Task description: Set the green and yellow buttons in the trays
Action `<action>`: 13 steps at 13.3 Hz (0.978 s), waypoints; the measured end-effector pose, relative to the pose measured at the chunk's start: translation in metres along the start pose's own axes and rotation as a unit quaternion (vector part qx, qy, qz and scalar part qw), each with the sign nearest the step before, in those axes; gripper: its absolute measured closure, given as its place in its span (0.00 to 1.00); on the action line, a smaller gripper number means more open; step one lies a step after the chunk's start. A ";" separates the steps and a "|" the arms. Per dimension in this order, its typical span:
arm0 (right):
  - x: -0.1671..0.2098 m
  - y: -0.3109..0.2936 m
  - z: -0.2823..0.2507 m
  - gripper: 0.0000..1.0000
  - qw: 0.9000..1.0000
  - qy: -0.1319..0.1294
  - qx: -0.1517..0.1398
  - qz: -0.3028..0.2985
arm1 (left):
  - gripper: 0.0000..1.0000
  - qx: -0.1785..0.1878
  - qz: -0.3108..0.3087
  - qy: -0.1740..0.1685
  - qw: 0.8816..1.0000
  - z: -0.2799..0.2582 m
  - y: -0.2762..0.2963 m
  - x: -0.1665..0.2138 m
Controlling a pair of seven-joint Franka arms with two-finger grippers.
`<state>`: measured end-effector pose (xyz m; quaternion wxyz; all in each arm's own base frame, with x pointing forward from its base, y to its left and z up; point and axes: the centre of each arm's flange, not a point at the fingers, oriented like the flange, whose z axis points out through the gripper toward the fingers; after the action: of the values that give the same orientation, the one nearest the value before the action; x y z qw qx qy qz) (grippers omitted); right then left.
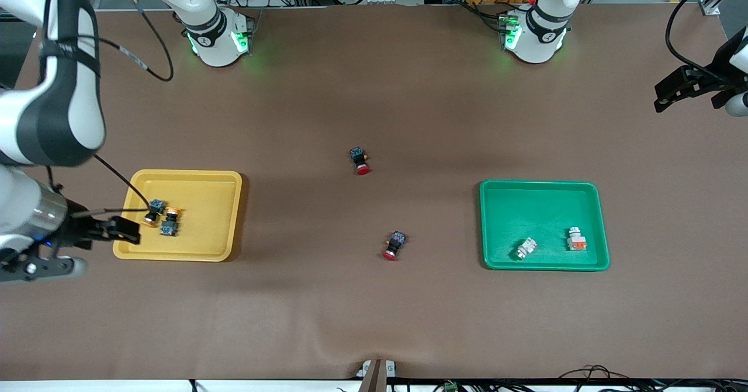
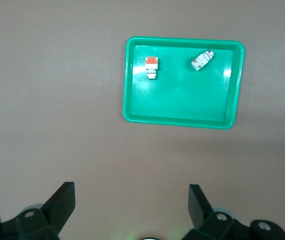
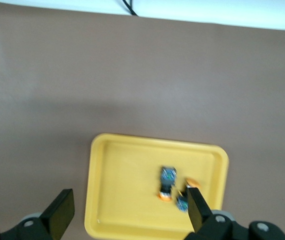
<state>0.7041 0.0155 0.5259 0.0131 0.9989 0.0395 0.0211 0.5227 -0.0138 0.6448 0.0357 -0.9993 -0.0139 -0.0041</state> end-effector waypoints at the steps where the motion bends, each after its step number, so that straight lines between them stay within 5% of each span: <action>1: -0.006 0.009 -0.015 0.00 1.000 0.000 -0.002 0.007 | 0.00 0.000 0.000 -0.001 1.000 0.000 0.000 0.000; 8: -0.077 0.084 -0.118 0.00 0.998 -0.001 0.047 0.046 | 0.00 -0.004 0.030 -0.005 1.000 0.000 0.035 -0.004; 13: -0.108 0.062 -0.128 0.00 0.999 0.004 0.033 0.030 | 0.00 -0.028 0.041 -0.006 0.999 -0.001 0.053 -0.006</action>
<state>0.5954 -0.0517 0.6513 -0.0203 0.9995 0.0103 0.0239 0.5182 -0.0665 0.6423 0.0078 -0.9996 0.0273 0.0026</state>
